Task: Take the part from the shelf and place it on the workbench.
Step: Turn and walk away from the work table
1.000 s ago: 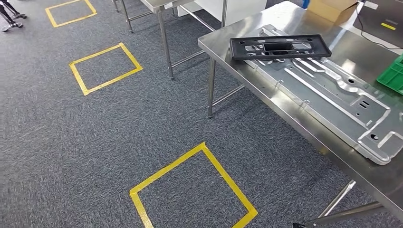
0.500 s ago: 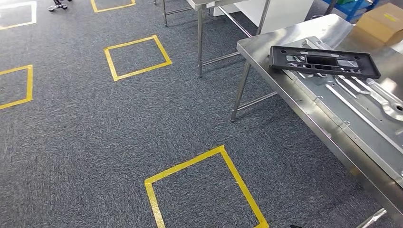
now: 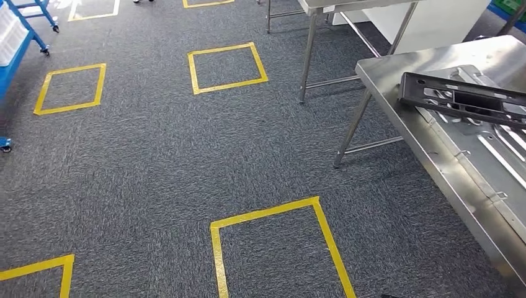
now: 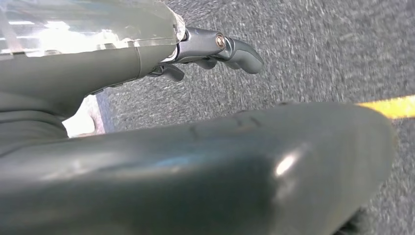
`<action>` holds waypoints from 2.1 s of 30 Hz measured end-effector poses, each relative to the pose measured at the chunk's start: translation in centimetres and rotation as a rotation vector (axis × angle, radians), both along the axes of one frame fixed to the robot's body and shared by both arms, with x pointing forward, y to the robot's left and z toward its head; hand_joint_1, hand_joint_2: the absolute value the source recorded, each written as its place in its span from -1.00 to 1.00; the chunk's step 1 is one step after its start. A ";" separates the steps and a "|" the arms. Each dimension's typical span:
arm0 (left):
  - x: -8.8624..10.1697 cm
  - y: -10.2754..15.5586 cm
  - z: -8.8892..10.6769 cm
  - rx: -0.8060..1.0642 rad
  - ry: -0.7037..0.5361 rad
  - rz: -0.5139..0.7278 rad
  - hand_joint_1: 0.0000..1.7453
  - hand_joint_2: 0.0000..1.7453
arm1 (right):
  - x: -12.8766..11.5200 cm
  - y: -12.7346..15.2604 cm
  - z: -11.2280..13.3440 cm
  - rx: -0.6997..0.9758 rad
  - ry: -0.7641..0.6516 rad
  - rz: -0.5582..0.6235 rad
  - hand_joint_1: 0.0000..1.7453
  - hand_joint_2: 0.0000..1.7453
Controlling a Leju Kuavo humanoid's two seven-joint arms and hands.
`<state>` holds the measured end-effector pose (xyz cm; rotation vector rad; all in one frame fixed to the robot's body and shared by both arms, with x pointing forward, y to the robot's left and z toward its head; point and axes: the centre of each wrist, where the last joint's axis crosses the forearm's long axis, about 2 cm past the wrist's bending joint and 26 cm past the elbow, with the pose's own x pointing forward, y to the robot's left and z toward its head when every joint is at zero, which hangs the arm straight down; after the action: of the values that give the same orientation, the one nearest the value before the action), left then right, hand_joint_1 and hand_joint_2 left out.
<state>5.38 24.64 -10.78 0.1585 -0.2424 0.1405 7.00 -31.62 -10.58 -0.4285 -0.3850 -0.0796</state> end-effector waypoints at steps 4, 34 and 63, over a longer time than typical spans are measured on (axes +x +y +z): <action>0.2 0.5 0.0 0.016 -0.004 0.005 -1.00 -1.00 | 0.2 0.0 0.0 0.000 0.003 -0.002 -1.00 -1.00; -0.6 5.4 -0.3 0.023 -0.008 0.208 -1.00 -1.00 | -0.6 0.0 -0.1 0.024 0.050 -0.017 -1.00 -1.00; -0.7 5.7 -0.3 -0.023 -0.020 0.251 -1.00 1.00 | -0.8 -1.1 -0.1 0.000 0.065 -0.082 -1.00 -1.00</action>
<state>4.71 30.33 -11.10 0.1641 -0.2401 0.3941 6.24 -32.73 -10.64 -0.4456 -0.3036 -0.1447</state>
